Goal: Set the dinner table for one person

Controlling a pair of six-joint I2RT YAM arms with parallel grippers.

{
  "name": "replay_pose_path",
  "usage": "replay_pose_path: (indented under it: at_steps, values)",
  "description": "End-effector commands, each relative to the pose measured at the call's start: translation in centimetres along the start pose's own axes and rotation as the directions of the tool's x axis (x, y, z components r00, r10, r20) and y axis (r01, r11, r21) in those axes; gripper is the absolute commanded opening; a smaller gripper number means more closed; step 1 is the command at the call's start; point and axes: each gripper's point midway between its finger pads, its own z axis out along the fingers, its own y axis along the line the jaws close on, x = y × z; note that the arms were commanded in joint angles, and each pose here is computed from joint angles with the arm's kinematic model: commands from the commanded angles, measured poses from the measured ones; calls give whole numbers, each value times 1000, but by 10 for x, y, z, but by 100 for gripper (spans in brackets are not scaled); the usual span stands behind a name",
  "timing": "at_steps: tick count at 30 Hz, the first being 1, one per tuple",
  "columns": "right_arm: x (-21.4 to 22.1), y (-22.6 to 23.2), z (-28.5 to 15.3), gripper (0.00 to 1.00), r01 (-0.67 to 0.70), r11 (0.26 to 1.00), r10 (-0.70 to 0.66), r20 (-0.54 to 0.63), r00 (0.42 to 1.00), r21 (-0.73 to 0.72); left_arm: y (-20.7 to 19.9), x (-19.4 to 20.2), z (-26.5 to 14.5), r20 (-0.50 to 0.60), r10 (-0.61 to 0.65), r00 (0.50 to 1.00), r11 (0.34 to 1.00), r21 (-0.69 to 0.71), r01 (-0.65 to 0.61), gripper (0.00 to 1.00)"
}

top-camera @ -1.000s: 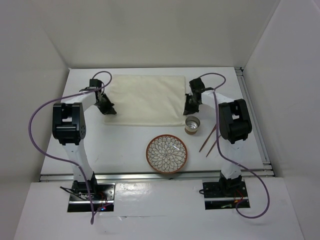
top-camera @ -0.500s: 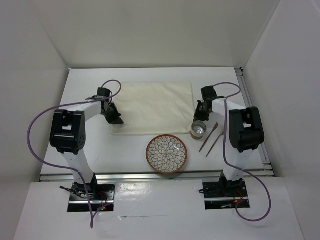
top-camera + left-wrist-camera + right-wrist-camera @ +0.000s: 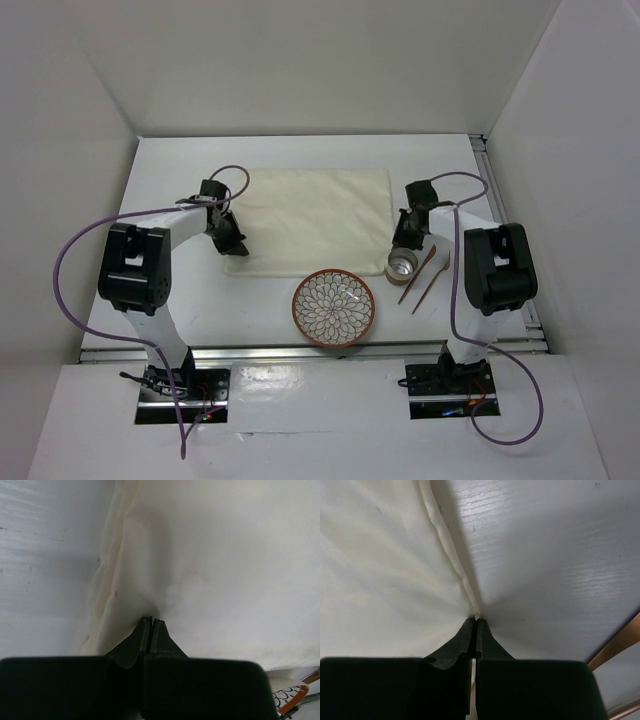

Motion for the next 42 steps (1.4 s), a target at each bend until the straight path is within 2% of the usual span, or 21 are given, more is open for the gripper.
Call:
replay_pose_path:
  at_steps: [1,8,9,10,12,13,14,15,16,17,18,20,22,26,29,31,32,34,37,41,42]
  values:
    - [14,-27,-8,0,-4,995,7,-27,1000,102,-6,-7,-16,34,46,998,999,-12,-46,0]
    - [18,-28,-14,0,-14,996,15,-10,1000,92,-15,-2,-20,51,90,995,996,-2,-90,0]
    - [18,-28,-14,3,-14,996,14,-10,1000,92,-19,-4,-25,63,100,993,995,-3,-100,2]
    - [18,-28,-14,5,-14,996,14,-10,1000,92,-22,-10,-34,86,102,991,995,-8,-102,10]
    - [1,-19,-21,11,-3,997,1,23,1000,74,-31,-15,-46,113,113,987,993,1,-114,20]
    - [-6,-16,-23,25,8,998,-10,39,999,66,-36,-21,-57,145,116,983,993,7,-118,25]
    - [-20,-8,-30,32,22,998,-25,67,997,52,-42,-27,-69,164,126,978,991,17,-131,42]
    - [-26,-5,-34,40,22,999,-26,72,997,49,-46,-31,-78,184,127,975,991,18,-133,49]
    - [-33,-2,-38,45,33,999,-37,87,996,43,-53,-32,-86,197,153,968,986,27,-162,50]
    - [-40,2,-42,53,47,998,-51,99,994,38,-63,-43,-106,241,195,951,977,41,-211,58]
    - [-53,12,-54,61,50,999,-51,117,992,17,-63,-33,-110,213,233,949,971,13,-241,71]
    - [-65,25,-68,77,69,998,-70,157,985,12,-72,-25,-128,226,303,926,948,28,-317,74]
    - [-81,41,-92,83,87,996,-83,215,973,-10,-79,1,-130,186,347,919,928,77,-365,74]
    - [-89,59,-125,86,77,996,-61,288,956,-44,-98,82,-117,69,436,897,852,289,-437,72]
    - [-77,58,-141,86,77,995,-54,305,951,-61,-95,125,-99,0,471,882,825,355,-440,74]
    - [-65,56,-150,86,80,994,-51,309,950,-80,-94,142,-94,-25,484,874,808,395,-436,80]
    - [-62,55,-153,86,80,993,-50,313,949,-83,-94,149,-91,-32,499,866,798,408,-445,90]
    - [-55,50,-159,86,88,993,-60,312,948,-79,-92,158,-82,-54,498,866,800,415,-434,95]
    - [-48,42,-160,86,94,994,-75,295,952,-49,-97,171,-71,-73,526,847,772,460,-439,95]
    - [-42,36,-163,87,91,995,-75,299,951,-38,-89,192,-49,-146,550,822,764,486,-425,82]
    - [-44,37,-163,87,100,994,-83,307,948,-39,-92,194,-49,-153,555,818,753,509,-417,82]
